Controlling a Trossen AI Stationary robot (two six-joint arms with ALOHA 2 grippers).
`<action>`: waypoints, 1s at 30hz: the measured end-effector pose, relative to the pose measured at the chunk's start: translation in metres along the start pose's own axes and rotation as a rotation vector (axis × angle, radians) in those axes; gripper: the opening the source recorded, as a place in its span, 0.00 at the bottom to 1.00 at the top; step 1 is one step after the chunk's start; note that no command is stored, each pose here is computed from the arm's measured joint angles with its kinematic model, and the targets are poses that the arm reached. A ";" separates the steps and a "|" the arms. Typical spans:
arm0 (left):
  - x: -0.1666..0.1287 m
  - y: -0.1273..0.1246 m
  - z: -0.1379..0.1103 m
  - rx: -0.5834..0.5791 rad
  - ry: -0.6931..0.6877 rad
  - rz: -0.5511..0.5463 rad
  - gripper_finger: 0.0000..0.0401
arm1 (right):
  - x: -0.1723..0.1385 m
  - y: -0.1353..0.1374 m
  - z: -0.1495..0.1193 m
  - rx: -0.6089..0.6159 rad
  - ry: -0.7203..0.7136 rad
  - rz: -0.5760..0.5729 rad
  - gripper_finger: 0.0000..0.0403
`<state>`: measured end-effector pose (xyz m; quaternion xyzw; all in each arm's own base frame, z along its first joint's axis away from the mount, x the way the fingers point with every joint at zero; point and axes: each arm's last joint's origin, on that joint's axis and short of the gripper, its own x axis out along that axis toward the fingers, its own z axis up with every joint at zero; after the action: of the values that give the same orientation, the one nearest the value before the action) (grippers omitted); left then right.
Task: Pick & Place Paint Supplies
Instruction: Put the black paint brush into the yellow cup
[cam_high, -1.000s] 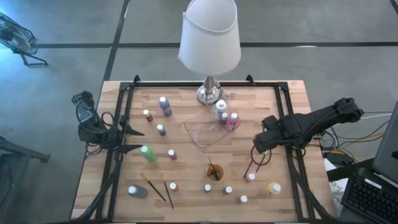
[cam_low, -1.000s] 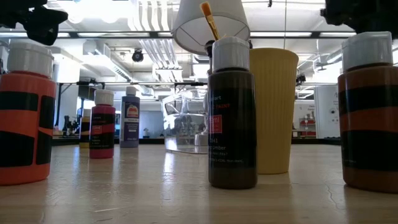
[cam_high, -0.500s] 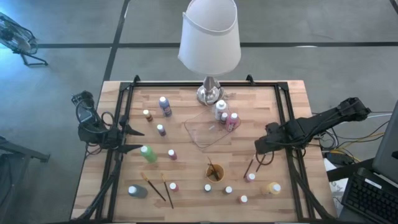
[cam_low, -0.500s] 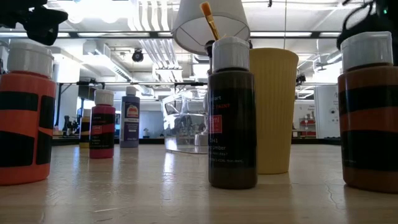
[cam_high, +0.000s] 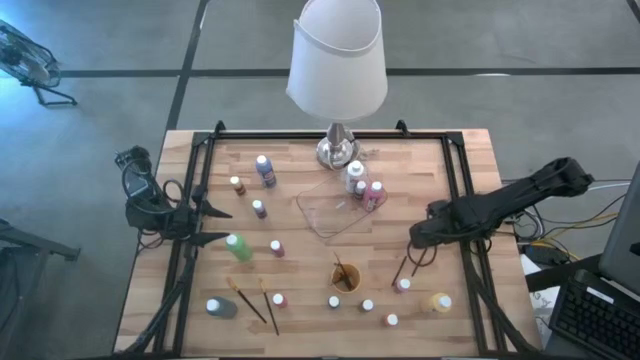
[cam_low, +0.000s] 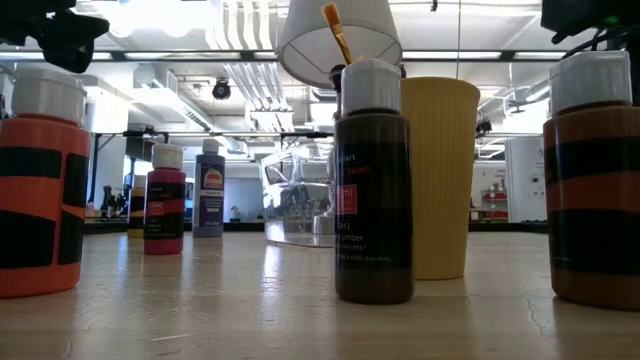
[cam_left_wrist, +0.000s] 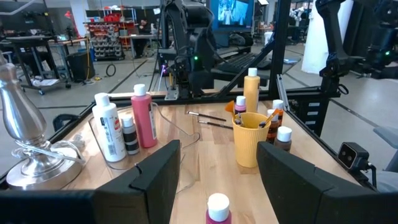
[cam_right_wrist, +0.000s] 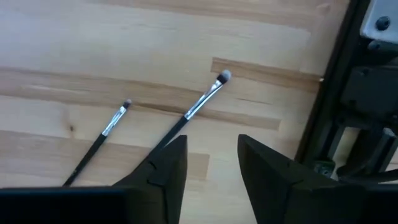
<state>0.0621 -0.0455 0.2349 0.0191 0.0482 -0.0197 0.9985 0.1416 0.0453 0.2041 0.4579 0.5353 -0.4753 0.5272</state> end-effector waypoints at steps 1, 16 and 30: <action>0.000 0.000 0.000 0.000 0.000 0.001 0.54 | 0.002 0.002 0.000 -0.005 0.005 -0.005 0.33; 0.000 0.000 0.000 0.000 0.000 0.001 0.54 | 0.017 0.029 0.000 0.006 0.006 0.050 0.25; 0.000 0.000 0.000 0.001 0.001 0.000 0.54 | 0.026 0.027 -0.025 0.175 -0.132 0.067 0.33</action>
<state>0.0621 -0.0455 0.2348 0.0195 0.0485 -0.0196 0.9984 0.1649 0.0734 0.1767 0.4872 0.4403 -0.5314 0.5351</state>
